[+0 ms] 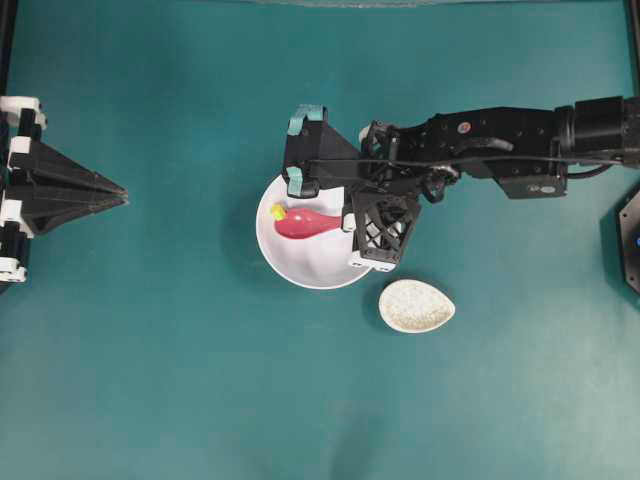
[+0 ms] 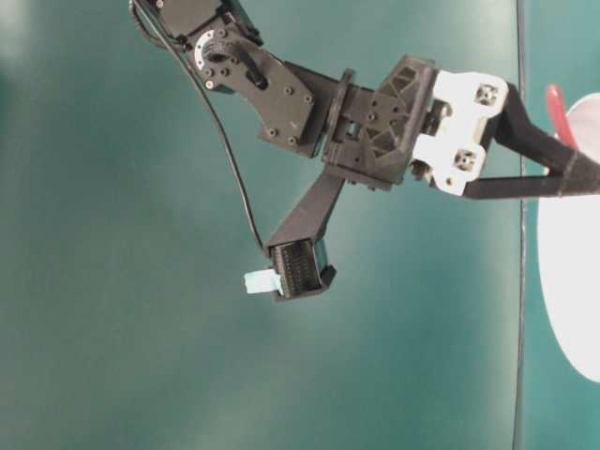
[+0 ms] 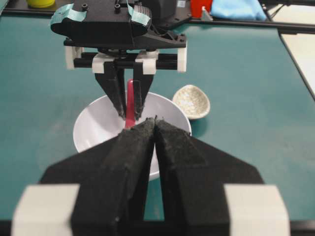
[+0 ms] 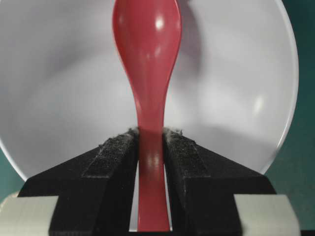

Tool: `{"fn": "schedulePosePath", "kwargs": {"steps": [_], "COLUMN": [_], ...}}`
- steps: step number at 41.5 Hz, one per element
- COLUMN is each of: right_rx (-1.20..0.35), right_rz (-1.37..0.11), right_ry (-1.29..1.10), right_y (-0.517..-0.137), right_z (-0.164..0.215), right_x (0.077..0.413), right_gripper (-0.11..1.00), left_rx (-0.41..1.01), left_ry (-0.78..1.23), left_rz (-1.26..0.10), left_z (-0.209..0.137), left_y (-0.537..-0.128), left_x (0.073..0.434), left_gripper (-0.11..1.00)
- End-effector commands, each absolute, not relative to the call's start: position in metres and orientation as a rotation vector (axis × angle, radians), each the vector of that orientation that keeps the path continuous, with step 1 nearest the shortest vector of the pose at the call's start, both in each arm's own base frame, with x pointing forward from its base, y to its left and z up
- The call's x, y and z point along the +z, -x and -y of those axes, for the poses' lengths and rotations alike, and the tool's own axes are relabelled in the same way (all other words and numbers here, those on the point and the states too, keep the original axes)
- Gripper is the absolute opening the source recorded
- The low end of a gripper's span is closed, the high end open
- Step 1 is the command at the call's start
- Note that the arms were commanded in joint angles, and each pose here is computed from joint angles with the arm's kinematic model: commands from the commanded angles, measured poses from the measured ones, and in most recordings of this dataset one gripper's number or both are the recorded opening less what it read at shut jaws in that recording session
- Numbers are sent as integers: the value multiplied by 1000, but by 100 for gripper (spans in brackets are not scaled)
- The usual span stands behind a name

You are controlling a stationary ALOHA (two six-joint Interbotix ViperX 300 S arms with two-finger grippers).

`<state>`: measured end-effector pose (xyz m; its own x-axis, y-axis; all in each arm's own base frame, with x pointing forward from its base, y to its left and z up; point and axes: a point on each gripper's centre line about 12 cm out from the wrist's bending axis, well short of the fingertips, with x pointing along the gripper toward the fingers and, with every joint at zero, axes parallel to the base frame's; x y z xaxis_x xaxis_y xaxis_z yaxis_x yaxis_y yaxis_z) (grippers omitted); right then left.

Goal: Scoop the yellow hexagonal prism block from the bowl with a spoon using the right arm.

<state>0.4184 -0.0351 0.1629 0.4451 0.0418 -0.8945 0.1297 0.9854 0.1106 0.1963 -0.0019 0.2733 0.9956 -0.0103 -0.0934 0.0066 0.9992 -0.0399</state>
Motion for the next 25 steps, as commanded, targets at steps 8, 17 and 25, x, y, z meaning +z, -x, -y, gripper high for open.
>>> {"fn": "schedulePosePath", "kwargs": {"steps": [8, 17, 25], "right_rx": [-57, -59, -60], "right_rz": [-1052, -1051, -1046], "right_ry": [-163, -163, -162], "right_y": [-423, -423, -422], "right_z": [36, 37, 37], "right_x": [175, 175, 179], "right_gripper": [22, 22, 22], "left_rx": [-8, -8, -8], "left_ry": [40, 38, 40], "left_rz": [-58, -58, -60], "left_z": [2, 2, 2], "left_y": [-199, -199, -199], "left_x": [285, 285, 285], "left_gripper": [8, 8, 8]}}
